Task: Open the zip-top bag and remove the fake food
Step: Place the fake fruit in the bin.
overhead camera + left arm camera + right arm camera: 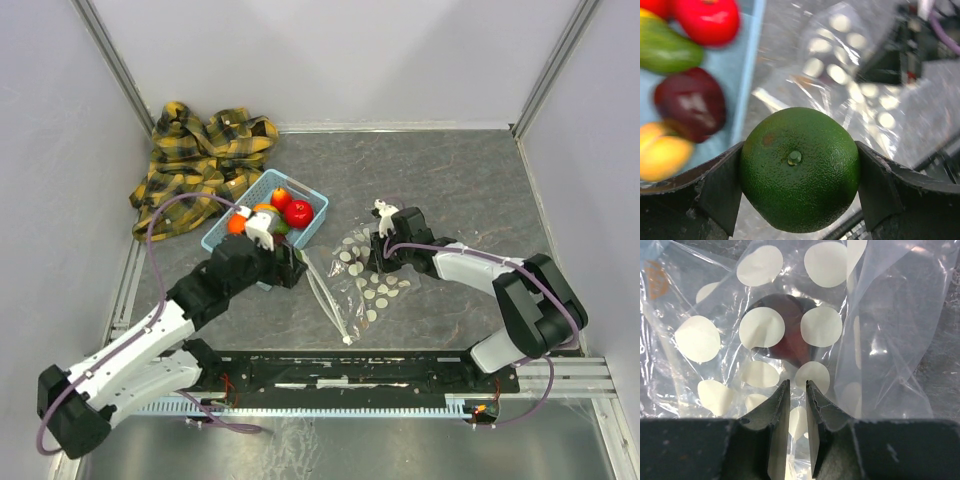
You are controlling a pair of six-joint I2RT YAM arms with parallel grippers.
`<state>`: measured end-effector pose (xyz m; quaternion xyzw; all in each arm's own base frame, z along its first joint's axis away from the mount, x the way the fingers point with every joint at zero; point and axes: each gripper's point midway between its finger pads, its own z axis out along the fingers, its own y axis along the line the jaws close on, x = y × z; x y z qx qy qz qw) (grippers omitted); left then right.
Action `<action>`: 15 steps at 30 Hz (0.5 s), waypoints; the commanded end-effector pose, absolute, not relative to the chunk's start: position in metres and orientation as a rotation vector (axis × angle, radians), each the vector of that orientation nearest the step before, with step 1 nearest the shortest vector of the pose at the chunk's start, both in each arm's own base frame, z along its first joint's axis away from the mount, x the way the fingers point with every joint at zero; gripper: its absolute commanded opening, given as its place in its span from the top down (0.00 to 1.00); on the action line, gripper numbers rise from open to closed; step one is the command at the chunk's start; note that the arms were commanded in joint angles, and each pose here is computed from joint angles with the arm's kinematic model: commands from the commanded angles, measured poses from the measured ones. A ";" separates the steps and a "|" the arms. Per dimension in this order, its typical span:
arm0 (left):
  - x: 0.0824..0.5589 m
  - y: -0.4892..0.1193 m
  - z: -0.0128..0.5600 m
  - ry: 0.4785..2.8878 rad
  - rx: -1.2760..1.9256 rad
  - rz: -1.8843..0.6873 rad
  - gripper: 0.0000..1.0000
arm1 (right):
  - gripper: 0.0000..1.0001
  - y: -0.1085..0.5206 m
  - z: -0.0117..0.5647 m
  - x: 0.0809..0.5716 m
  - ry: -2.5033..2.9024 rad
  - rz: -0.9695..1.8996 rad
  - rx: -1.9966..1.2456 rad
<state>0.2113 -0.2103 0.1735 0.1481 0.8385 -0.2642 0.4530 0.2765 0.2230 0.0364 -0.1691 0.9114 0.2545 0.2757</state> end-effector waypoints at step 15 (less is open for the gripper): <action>0.320 -0.079 0.149 2.048 -0.499 -0.328 0.61 | 0.71 0.228 0.066 0.289 2.321 0.714 -0.452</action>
